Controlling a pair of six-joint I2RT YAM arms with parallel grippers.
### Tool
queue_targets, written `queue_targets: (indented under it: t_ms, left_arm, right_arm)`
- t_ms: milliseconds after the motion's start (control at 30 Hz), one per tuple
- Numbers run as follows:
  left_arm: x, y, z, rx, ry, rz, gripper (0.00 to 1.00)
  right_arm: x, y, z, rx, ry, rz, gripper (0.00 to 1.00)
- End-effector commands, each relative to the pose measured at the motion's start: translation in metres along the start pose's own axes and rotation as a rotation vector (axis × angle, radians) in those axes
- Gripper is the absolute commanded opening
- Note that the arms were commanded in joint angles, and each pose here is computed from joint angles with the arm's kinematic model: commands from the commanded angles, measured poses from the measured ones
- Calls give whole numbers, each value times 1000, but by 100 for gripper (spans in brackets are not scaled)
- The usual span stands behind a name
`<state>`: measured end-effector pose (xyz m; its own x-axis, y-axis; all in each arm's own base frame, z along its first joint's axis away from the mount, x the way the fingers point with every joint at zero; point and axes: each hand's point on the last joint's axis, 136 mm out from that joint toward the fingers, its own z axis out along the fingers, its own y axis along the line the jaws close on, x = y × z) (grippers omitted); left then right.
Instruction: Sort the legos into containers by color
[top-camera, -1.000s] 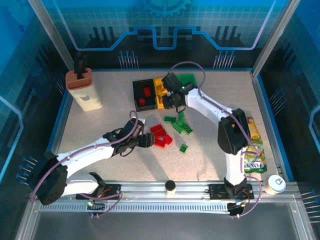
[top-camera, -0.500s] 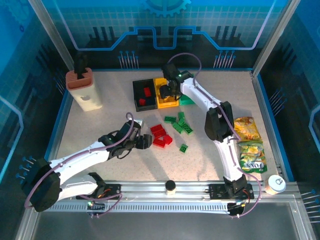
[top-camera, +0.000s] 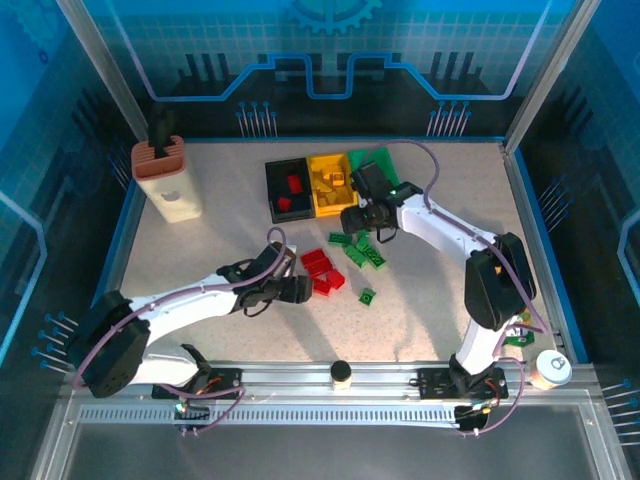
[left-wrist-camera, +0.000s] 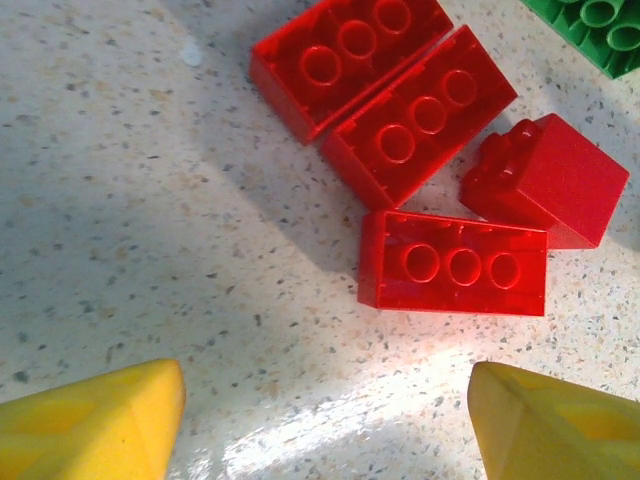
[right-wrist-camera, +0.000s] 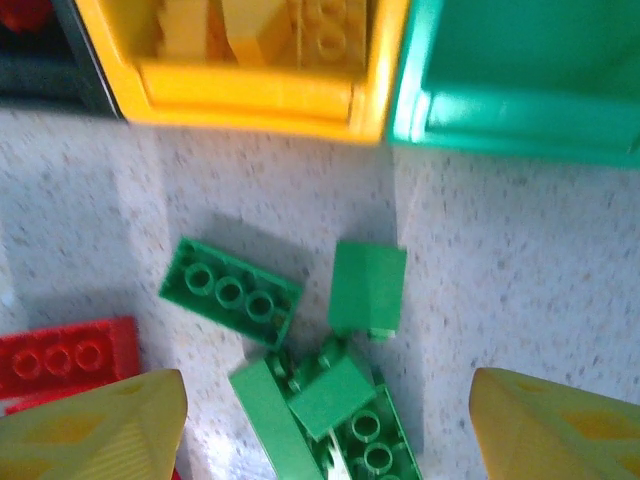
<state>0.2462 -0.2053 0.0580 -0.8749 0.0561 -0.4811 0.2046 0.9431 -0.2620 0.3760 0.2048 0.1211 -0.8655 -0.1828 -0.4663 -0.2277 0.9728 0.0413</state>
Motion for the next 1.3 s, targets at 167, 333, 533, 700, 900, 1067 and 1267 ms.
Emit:
queue_targets:
  t_ms: [167,333,533,700,900,1067,1267]
  left_arm:
    - [-3,-40,21,38,65,81,81]
    - [-1,-37,37,-63,116,121,86]
    - [-1,-31,51,-162,159,159,86]
    - [2,-33,59,-172,182,181,82]
    - [1,-35,59,-182,176,199,61]
    - [-14,-35,41,-196,126,203,54]
    - [-58,-28,9,-156,28,153,54]
  right_arm:
    - [29,-4,1,-32,-13,64,75]
    - [41,-12,0,-27,-8,82,75]
    - [52,-23,-1,-26,-10,117,75]
    - [63,-31,2,-27,0,147,75]
    - [69,-32,5,-37,3,164,75]
    - [72,-32,8,-44,6,175,75]
    - [79,-32,12,-51,8,183,75]
